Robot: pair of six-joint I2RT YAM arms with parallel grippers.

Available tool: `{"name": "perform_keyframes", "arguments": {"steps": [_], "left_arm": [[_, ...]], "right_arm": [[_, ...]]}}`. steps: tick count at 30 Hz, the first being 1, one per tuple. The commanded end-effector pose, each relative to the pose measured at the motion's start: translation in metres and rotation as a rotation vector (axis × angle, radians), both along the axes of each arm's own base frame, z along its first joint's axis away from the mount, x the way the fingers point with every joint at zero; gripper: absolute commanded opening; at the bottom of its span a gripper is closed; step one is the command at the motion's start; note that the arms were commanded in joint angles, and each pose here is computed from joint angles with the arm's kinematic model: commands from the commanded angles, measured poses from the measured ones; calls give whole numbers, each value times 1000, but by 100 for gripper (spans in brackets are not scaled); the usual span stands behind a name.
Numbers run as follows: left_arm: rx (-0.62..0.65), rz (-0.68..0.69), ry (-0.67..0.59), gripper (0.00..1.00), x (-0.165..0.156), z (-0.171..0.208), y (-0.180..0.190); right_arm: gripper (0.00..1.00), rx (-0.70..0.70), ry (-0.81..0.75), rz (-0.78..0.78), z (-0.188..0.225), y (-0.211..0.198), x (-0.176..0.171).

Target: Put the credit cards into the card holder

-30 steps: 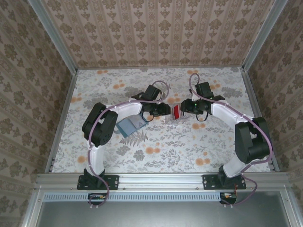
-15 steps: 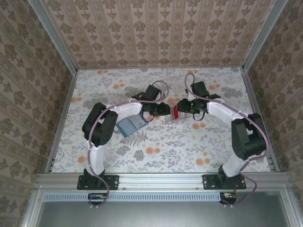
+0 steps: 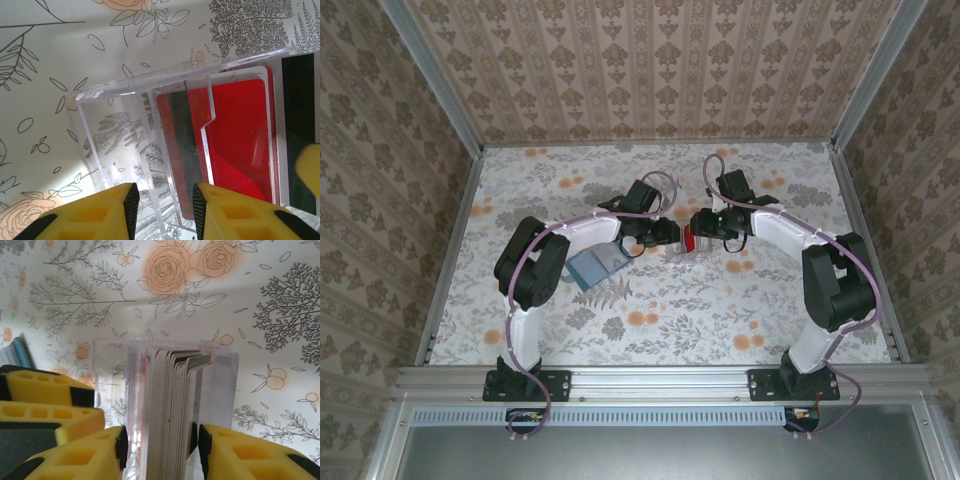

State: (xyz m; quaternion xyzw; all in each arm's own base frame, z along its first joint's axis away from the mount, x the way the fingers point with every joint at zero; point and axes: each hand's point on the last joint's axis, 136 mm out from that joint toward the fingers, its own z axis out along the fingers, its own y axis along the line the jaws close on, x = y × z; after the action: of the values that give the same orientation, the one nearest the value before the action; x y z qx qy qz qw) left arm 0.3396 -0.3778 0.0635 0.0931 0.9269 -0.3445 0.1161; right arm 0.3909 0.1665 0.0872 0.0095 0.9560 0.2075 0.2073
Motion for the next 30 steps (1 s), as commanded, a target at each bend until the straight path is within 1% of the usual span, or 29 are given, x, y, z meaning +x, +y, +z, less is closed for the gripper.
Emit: {"name": "perform_keyframes", "arguments": {"steps": [1, 13, 18, 23, 30], "left_arm": [[-15, -8, 12, 37, -1, -1, -8], [-17, -9, 7, 37, -1, 1, -8], [-17, -8, 7, 37, -1, 1, -8], [-19, -10, 5, 37, -2, 3, -9], [-17, -12, 0, 36, -2, 5, -8]], "right_arm": [[46, -22, 12, 20, -1, 4, -2], [45, -1, -42, 19, 24, 4, -5], [44, 0, -48, 19, 27, 4, -5], [41, -9, -39, 18, 23, 2, -6], [32, -31, -55, 9, 29, -3, -7]]}}
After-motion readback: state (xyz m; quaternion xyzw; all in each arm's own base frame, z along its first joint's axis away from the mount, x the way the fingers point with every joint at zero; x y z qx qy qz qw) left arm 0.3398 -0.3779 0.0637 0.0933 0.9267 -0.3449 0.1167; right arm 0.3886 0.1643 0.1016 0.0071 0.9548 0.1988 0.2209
